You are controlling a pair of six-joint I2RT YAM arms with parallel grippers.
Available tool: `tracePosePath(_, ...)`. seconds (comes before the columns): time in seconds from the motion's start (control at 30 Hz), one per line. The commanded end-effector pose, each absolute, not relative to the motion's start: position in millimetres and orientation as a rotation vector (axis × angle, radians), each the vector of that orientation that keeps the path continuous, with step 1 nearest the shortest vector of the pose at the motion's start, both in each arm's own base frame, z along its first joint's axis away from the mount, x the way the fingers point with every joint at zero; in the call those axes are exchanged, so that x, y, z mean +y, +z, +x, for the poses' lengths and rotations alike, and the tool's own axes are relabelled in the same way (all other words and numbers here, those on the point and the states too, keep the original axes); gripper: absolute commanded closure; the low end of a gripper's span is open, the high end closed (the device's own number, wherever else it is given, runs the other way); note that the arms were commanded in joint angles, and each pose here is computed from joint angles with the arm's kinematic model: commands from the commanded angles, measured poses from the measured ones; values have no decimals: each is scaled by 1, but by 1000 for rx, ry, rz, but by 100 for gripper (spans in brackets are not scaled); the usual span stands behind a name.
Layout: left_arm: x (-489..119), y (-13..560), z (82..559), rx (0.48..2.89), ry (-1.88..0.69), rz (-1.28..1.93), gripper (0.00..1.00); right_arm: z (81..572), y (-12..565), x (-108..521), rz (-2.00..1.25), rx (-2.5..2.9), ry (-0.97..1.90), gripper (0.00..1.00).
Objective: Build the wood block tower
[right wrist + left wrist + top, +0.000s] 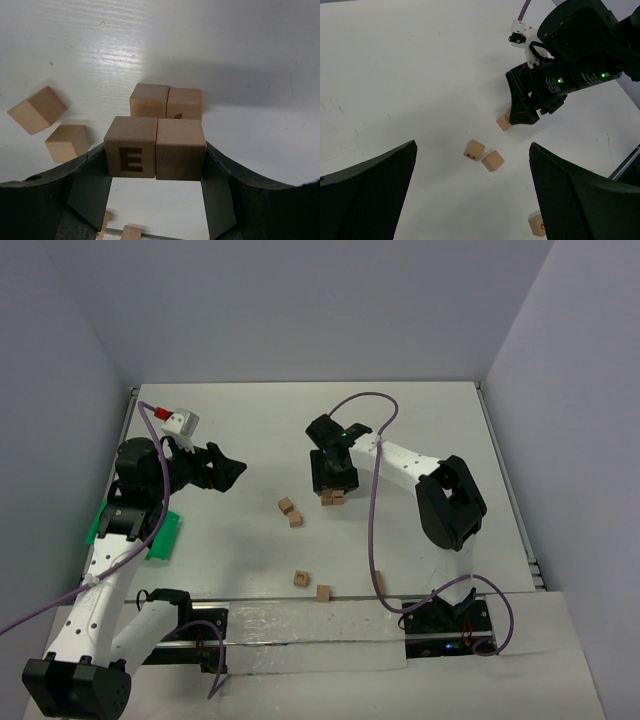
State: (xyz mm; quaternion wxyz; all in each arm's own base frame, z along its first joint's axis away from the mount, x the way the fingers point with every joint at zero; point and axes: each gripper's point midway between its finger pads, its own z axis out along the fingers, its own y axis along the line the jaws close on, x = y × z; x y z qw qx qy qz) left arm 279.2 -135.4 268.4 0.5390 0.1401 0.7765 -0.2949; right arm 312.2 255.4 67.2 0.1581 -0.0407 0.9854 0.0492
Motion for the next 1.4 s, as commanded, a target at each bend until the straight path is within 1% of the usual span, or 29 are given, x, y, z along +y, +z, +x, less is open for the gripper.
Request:
tracePosePath(0.0,-138,283,279,1783,-721,346,1,319,75,262,-136,2789,143,90)
tracePosePath(0.87,-138,283,280,1772,-738,344,1,322,71,252,-161,2711,75,90)
tracePosePath(1.13,-137,282,279,1772,-738,343,1,323,74,257,-152,2704,108,84)
tracePosePath(1.37,-137,283,279,1765,-740,343,1,323,74,258,-154,2704,113,80)
